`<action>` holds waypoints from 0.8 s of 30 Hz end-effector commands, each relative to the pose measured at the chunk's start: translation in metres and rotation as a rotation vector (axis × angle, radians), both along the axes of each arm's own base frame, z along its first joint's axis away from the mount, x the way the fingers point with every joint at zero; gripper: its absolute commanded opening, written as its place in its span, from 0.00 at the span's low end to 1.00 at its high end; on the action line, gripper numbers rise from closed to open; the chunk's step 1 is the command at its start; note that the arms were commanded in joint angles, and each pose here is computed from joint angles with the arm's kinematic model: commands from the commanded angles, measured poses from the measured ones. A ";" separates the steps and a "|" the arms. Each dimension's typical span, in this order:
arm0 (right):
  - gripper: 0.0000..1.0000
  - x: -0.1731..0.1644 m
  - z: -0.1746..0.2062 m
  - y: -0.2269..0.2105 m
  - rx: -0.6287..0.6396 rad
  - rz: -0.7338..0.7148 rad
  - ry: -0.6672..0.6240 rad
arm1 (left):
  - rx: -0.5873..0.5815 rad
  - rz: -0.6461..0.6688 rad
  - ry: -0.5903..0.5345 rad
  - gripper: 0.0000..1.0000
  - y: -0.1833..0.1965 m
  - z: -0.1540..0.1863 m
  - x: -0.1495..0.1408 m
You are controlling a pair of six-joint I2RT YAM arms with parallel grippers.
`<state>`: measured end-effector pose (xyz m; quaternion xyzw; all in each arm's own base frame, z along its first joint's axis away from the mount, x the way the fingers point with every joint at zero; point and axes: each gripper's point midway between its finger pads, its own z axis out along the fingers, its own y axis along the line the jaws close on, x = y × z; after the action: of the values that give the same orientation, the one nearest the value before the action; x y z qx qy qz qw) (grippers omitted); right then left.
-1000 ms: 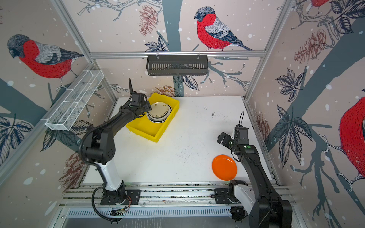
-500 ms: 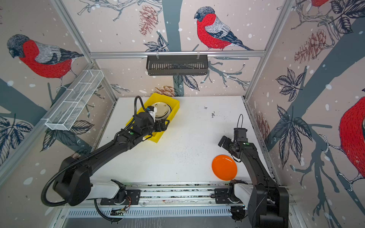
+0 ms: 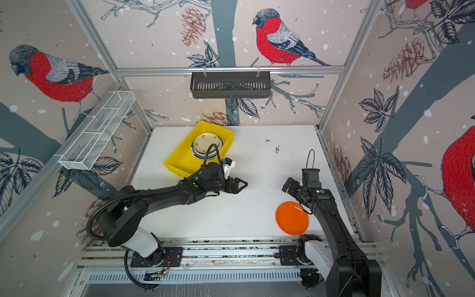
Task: Place the plates into the plastic bin on the countertop
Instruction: Move the plate to the bottom-right of the table.
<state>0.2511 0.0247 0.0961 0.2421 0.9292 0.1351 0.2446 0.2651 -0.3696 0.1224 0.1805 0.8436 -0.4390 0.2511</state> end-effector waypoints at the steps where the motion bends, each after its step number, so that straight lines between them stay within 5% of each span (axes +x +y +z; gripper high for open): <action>1: 1.00 -0.005 -0.004 -0.007 -0.027 -0.040 0.041 | -0.063 -0.096 -0.002 0.82 -0.031 0.004 -0.011; 15: 1.00 -0.046 -0.013 0.039 0.176 0.002 0.075 | -0.121 -0.082 0.117 0.65 -0.069 -0.028 -0.014; 24: 1.00 -0.063 -0.039 0.054 0.251 0.004 0.146 | -0.124 -0.047 0.159 0.64 -0.074 -0.043 -0.016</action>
<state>0.1865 0.0696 0.0581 0.2696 0.9281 0.2085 0.1496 0.2421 -0.4388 0.0696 0.1615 0.8379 -0.4941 0.1663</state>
